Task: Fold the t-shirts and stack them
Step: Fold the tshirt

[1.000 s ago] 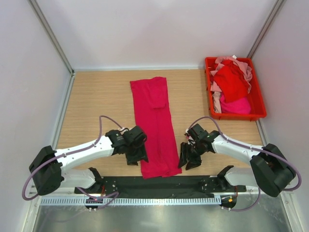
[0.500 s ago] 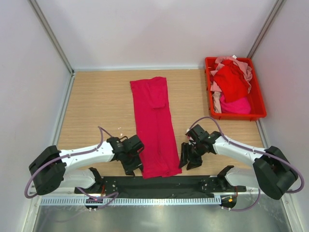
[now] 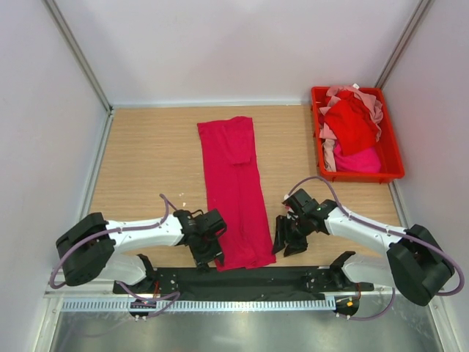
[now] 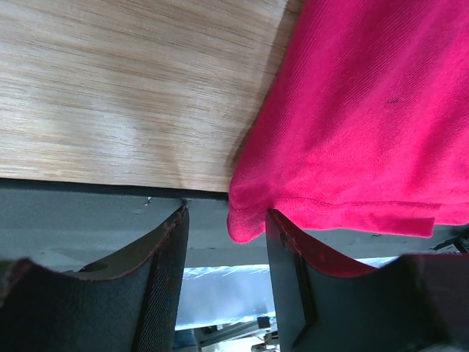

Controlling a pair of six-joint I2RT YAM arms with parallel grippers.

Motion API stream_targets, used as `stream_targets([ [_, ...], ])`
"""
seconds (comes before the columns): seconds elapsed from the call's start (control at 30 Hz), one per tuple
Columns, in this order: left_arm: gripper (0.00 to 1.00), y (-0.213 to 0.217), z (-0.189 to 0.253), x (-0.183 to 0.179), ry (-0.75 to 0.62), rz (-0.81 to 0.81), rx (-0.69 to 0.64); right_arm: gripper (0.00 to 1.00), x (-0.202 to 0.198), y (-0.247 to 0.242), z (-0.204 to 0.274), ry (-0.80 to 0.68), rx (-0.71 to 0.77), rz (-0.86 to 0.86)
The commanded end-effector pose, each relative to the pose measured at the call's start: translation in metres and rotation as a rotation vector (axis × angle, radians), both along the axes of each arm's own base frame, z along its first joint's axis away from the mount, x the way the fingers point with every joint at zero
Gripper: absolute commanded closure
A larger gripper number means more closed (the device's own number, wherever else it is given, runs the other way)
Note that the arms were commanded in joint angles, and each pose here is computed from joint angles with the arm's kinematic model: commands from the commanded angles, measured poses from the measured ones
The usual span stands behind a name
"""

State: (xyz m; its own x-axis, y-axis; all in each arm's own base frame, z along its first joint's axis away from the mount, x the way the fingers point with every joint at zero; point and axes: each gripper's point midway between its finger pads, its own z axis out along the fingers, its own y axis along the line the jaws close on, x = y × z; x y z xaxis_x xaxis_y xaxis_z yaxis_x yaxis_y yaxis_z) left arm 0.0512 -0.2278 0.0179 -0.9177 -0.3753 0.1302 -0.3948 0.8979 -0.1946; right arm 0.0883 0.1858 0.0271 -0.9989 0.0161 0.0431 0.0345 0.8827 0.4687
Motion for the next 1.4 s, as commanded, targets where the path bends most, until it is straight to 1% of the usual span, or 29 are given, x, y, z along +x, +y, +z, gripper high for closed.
stream_targets([
  [0.0, 0.53, -0.011, 0.009, 0.004, -0.005, 0.028, -0.029, 0.47, -0.002, -0.002, -0.001, -0.005, 0.0, 0.0],
  [0.2, 0.62, -0.011, 0.009, 0.008, -0.03, 0.03, -0.033, 0.47, -0.009, -0.003, -0.005, 0.016, 0.005, 0.018],
  [0.3, 0.71, -0.013, 0.009, 0.009, -0.034, 0.027, -0.042, 0.48, -0.012, -0.004, -0.009, 0.028, 0.004, 0.028],
  [0.4, 0.76, -0.012, 0.009, 0.008, -0.034, 0.028, -0.043, 0.47, -0.013, -0.003, -0.013, 0.036, 0.013, 0.021],
  [0.43, 0.8, -0.011, 0.008, 0.007, -0.034, 0.028, -0.043, 0.48, -0.011, 0.001, -0.014, 0.037, 0.025, 0.009],
  [0.5, 0.82, -0.01, 0.009, 0.008, -0.04, 0.04, -0.049, 0.48, -0.011, 0.005, -0.015, 0.046, 0.041, 0.004],
  [0.63, 0.9, -0.006, 0.008, 0.006, -0.039, 0.05, -0.053, 0.5, -0.008, 0.008, -0.016, 0.047, 0.048, -0.003],
  [0.8, 0.94, -0.004, 0.007, 0.005, -0.045, 0.06, -0.064, 0.51, -0.012, 0.007, -0.023, 0.067, 0.043, -0.008],
  [0.87, 0.97, -0.002, 0.005, 0.003, -0.039, 0.063, -0.068, 0.55, -0.014, 0.006, -0.027, 0.071, 0.042, -0.013],
  [0.9, 1.0, -0.002, 0.004, 0.002, -0.038, 0.064, -0.068, 0.6, -0.014, 0.006, -0.029, 0.078, 0.04, -0.021],
  [0.93, 1.0, -0.001, 0.004, 0.002, -0.037, 0.068, -0.07, 0.73, -0.015, 0.006, -0.03, 0.081, 0.041, -0.025],
  [1.03, 1.0, 0.005, -0.001, -0.003, -0.023, 0.077, -0.063, 0.99, -0.02, 0.0, -0.033, 0.091, 0.023, -0.059],
  [1.1, 1.0, 0.01, -0.004, -0.006, -0.018, 0.093, -0.067, 0.99, -0.026, -0.006, -0.037, 0.099, 0.013, -0.076],
  [1.17, 1.0, 0.012, -0.003, -0.008, -0.019, 0.115, -0.083, 0.99, -0.029, -0.006, -0.037, 0.093, 0.033, -0.111],
  [1.23, 1.0, 0.012, -0.006, -0.009, -0.022, 0.125, -0.102, 0.99, -0.028, -0.002, -0.034, 0.08, 0.072, -0.124],
  [1.37, 1.0, 0.01, -0.005, -0.008, -0.03, 0.118, -0.123, 0.99, -0.026, 0.001, -0.031, 0.08, 0.092, -0.152],
])
